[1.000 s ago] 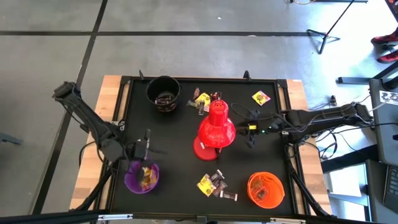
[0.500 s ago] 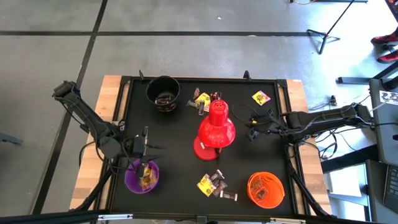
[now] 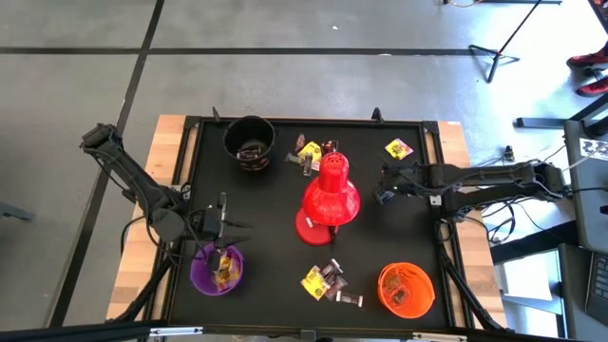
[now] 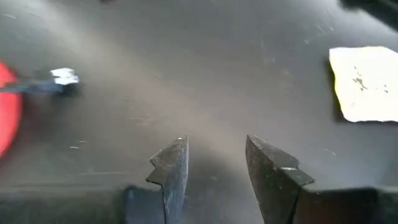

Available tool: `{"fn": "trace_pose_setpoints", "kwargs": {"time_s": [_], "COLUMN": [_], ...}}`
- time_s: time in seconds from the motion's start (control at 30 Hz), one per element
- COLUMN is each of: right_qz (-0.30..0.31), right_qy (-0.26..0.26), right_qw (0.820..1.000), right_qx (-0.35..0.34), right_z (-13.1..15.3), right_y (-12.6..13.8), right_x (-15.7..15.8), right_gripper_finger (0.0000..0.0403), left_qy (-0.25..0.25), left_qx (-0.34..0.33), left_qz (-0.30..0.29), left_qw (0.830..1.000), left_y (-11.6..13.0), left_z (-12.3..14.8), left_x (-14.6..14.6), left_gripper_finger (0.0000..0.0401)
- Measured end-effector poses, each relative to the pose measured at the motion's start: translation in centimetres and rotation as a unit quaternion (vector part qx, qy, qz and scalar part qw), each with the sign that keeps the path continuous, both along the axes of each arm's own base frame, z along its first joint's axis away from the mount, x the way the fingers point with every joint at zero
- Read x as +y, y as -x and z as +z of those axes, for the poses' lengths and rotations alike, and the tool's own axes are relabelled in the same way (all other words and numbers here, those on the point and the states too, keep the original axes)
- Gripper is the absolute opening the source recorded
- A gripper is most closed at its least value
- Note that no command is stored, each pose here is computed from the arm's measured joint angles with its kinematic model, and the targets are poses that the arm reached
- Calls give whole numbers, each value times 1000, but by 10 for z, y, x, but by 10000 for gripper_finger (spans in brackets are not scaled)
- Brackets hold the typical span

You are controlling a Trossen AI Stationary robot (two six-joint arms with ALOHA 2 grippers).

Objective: Organize candy in baskets
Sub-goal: Put the yellow candy into the violet bucket

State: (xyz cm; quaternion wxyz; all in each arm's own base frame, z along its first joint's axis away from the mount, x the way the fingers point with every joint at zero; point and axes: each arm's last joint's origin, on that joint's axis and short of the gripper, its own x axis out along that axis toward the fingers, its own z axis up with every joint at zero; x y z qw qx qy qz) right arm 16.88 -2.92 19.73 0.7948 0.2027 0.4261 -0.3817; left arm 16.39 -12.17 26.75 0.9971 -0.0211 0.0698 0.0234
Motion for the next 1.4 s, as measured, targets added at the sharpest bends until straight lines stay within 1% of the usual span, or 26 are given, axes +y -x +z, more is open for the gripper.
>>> {"fn": "trace_pose_setpoints", "kwargs": {"time_s": [0.17,0.43,0.53,0.7,0.87,1.03,1.17,1.3,1.4], "right_qz": [-23,-50,-51,-81,-102,-133,-141,-160,-170], "right_qy": [-8,-22,-18,-2,-42,-37,-39,-54,-84], "right_qw": [999,993,991,987,987,986,986,982,977], "right_qx": [27,100,123,138,121,97,74,88,96], "right_z": [-7,-27,-30,-30,-30,-29,-28,-34,-44], "right_y": [-2,-4,-2,6,16,25,30,38,41], "right_x": [-14,-34,-44,-61,-83,-102,-114,-125,-132], "right_gripper_finger": [159,159,159,159,159,159,159,159,159], "left_qy": [-3,-3,-3,-3,-4,-9,-19,-17,-11], "left_qx": [3,3,4,4,5,13,24,24,24], "left_qz": [0,-3,-3,-3,-3,-3,-1,5,6], "left_qw": [1000,1000,1000,1000,1000,1000,1000,1000,1000], "left_y": [0,0,0,0,0,-3,-6,-8,-8], "left_z": [-1,-1,-1,-1,-1,-6,-11,-13,-13], "left_x": [0,0,0,0,0,-3,-6,-7,-7], "left_gripper_finger": [109,109,109,109,109,109,109,109,109]}}
